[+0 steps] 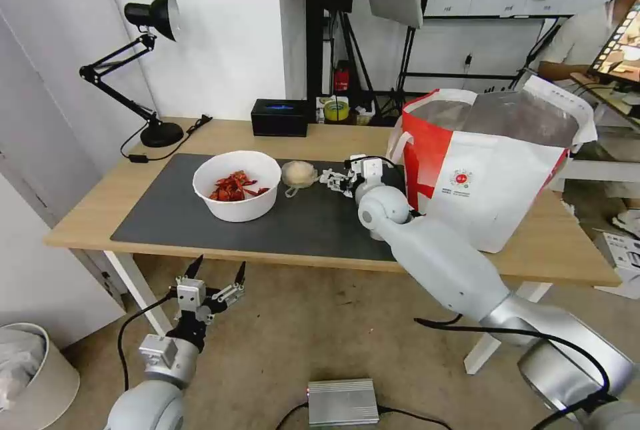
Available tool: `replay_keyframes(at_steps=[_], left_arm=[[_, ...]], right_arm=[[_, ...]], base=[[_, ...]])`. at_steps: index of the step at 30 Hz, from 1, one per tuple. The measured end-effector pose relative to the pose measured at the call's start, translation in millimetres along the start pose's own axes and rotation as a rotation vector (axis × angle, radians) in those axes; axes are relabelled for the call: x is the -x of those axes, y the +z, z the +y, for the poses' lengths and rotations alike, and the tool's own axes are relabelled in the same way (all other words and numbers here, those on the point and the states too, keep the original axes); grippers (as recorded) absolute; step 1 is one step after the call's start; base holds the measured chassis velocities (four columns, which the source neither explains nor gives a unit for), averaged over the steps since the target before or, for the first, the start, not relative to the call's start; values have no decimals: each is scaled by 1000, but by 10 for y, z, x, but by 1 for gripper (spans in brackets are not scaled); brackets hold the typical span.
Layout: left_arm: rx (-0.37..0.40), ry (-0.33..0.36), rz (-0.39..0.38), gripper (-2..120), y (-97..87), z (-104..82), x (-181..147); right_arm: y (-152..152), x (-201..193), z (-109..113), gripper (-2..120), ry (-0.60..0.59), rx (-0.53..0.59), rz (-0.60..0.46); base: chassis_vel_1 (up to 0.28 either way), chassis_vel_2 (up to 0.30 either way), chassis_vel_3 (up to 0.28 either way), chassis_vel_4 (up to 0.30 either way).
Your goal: Pick up the trash from the table and place it into the takeout bag.
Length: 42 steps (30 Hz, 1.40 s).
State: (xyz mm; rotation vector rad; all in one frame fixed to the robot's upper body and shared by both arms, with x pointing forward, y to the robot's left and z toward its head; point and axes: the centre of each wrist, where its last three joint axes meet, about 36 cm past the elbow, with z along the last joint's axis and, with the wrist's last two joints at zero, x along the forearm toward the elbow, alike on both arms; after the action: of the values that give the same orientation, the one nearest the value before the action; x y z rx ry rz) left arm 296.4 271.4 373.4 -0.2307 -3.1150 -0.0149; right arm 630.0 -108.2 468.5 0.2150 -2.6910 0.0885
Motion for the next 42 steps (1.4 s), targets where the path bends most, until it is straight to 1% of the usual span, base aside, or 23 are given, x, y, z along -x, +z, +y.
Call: replay_keyframes(at_steps=[11,20,22,23,25,26,29,30,32,33,35,36,38,39,40,41,42], left_arm=[[-2,-7,0,100,9,-3,-42],[-1,-10,-5,100,28,8,-44],[-1,-11,-6,100,42,6,-46],[-1,-11,-6,100,42,6,-46],[-1,-12,-9,100,54,2,-47],[-1,-12,-9,100,54,2,-47],[-1,-12,-14,100,57,4,-44],[-1,-12,-14,100,57,4,-44],[-1,-11,-16,100,61,4,-41],[-1,-11,-16,100,61,4,-41],[-3,-9,-16,100,69,-7,-38],[-3,-9,-16,100,69,-7,-38],[-5,-6,-15,100,76,-19,-38],[-6,-3,-14,100,80,-30,-37],[-6,-3,-14,100,80,-30,-37],[-6,-2,-15,100,81,-34,-36],[-7,0,-15,100,82,-42,-34]], right_arm=[[11,286,36,100,-3,23,17],[23,332,100,100,-7,23,29],[38,331,127,92,-13,25,38],[38,331,127,92,-13,25,38],[66,331,138,80,-12,25,47],[66,331,138,80,-12,25,47],[81,313,117,65,-7,25,52],[81,313,117,65,-7,25,52],[109,296,73,55,-2,25,54],[109,296,73,55,-2,25,54],[130,278,17,44,5,29,54],[130,278,17,44,5,29,54],[136,251,-34,36,9,35,51],[135,217,-70,29,10,39,46],[135,217,-70,29,10,39,46],[131,193,-90,26,8,41,42],[118,142,-119,21,3,44,32]], base=[[0,0,0,0],[0,0,0,0],[0,0,0,0],[0,0,0,0],[0,0,0,0],[0,0,0,0],[0,0,0,0],[0,0,0,0],[0,0,0,0],[0,0,0,0],[0,0,0,0],[0,0,0,0],[0,0,0,0],[0,0,0,0],[0,0,0,0],[0,0,0,0],[0,0,0,0]])
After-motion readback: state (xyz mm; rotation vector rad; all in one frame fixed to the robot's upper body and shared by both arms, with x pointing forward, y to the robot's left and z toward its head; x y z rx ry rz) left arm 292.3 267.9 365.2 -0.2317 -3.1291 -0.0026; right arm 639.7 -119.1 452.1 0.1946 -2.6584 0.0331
